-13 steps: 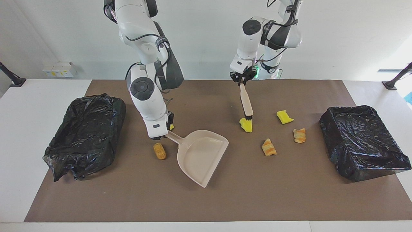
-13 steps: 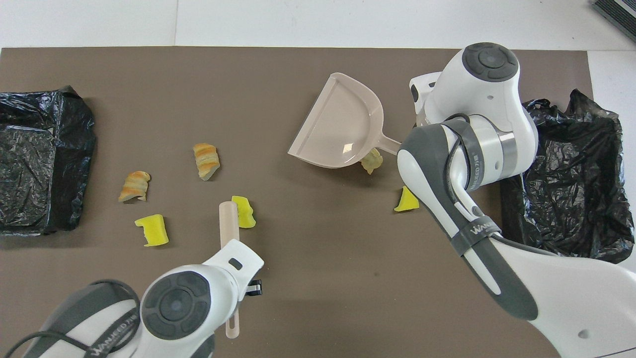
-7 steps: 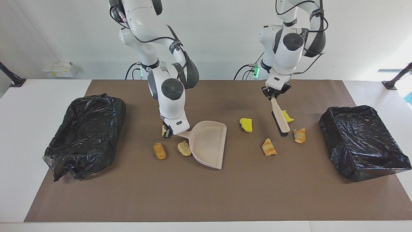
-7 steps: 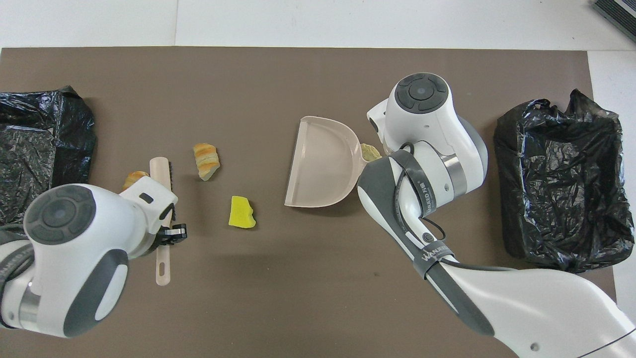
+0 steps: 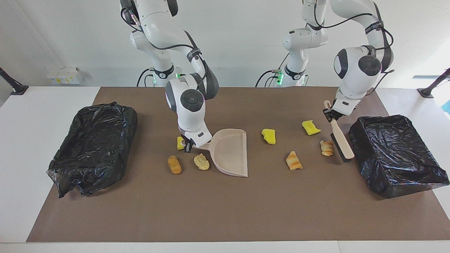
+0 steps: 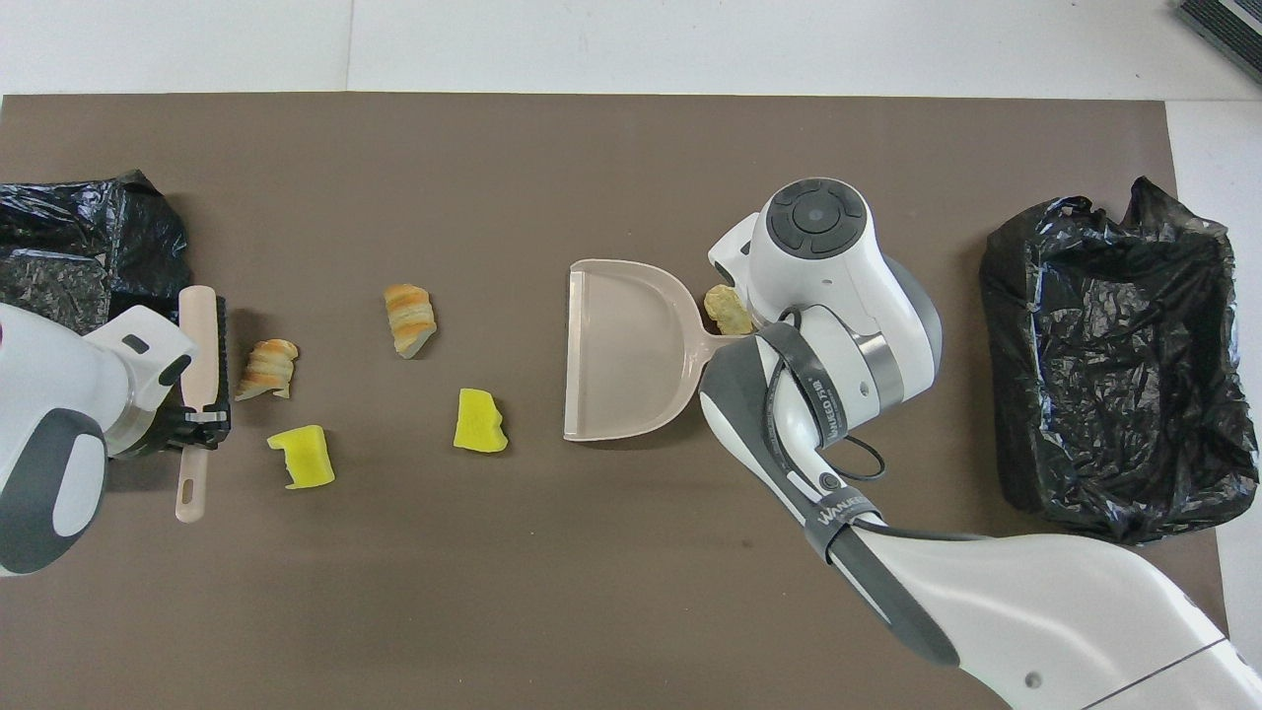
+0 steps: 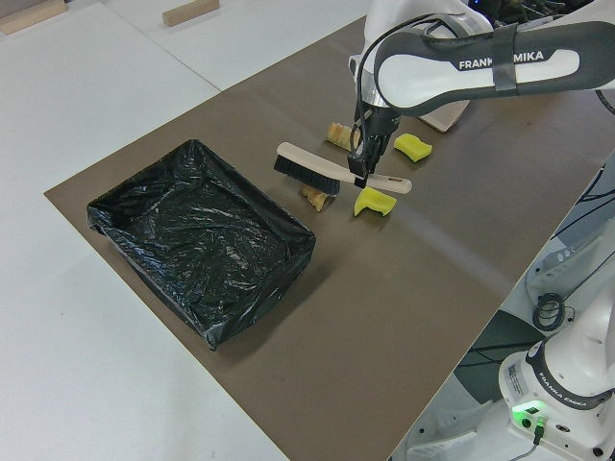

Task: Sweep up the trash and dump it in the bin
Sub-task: 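Sweep the bread and sponge pieces toward the dustpan with the left gripper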

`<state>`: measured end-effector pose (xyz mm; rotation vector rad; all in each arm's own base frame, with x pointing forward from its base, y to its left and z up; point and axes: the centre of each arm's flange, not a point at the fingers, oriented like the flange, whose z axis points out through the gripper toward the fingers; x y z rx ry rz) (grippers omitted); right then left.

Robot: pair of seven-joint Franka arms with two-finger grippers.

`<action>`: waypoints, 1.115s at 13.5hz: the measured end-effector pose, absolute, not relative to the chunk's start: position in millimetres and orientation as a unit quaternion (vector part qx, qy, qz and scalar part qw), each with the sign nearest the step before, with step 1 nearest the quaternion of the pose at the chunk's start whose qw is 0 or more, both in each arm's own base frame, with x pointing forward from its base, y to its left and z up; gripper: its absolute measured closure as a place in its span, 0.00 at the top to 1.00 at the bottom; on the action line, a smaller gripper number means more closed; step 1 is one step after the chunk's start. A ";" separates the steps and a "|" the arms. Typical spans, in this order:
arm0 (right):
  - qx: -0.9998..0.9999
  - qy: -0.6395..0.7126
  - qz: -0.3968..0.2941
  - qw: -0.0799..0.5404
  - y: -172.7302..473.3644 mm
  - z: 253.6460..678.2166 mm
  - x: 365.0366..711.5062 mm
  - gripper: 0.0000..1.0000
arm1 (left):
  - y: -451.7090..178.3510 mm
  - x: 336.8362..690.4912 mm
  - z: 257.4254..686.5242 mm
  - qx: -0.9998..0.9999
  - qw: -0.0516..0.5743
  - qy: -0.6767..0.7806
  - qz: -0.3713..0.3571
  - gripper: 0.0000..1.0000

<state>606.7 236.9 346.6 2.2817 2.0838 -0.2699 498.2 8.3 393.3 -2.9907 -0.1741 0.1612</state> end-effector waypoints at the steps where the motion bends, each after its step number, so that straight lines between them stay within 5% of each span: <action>1: 0.734 0.674 -0.083 0.021 240.3 345.9 605.3 0.33 | 12.8 498.5 389.0 -0.994 0.071 -0.060 0.055 0.27; 15: 0.747 0.659 -0.083 0.026 260.2 347.4 593.6 0.33 | -166.1 478.3 356.5 -0.999 -0.012 0.041 0.029 0.27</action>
